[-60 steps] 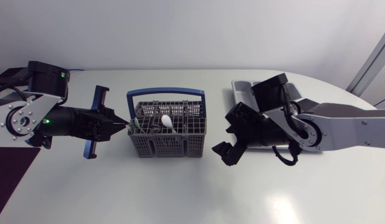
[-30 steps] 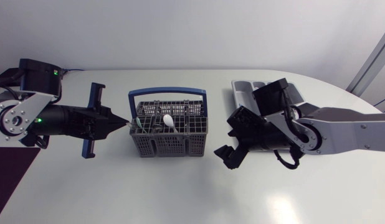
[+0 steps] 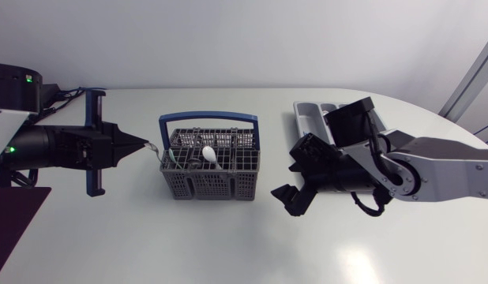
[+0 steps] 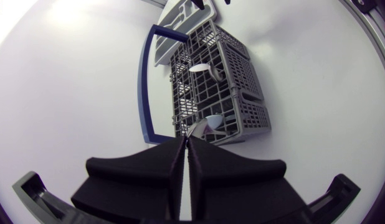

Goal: Unload the cutlery basket into the drawer organizer.

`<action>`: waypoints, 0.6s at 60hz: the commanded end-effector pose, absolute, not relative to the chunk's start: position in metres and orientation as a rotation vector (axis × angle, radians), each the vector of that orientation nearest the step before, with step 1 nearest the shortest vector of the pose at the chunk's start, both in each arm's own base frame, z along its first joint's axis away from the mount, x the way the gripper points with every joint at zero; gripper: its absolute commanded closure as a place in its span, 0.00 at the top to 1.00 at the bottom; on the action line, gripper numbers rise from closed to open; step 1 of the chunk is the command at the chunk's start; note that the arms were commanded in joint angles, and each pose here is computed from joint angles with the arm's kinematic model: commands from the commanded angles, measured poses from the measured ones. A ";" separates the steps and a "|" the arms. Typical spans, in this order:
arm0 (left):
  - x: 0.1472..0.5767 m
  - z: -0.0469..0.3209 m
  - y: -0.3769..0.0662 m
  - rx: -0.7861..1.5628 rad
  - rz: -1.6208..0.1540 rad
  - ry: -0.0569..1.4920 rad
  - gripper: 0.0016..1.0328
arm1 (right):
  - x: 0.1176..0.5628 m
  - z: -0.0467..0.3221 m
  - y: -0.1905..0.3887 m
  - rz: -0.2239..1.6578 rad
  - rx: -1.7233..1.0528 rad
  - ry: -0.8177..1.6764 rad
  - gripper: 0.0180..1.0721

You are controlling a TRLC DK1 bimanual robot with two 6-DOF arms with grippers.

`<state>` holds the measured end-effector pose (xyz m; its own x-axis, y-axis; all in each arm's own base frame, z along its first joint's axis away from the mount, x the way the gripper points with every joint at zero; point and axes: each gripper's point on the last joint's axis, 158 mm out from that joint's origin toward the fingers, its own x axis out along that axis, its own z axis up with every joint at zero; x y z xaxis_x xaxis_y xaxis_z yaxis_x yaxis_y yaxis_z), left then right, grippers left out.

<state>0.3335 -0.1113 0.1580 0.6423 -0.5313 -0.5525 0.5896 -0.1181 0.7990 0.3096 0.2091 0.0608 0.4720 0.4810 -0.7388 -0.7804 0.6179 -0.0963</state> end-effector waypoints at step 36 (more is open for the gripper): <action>0.326 0.233 -0.106 1.323 -0.779 -0.053 0.03 | 0.278 0.077 0.206 0.833 -0.480 0.715 0.94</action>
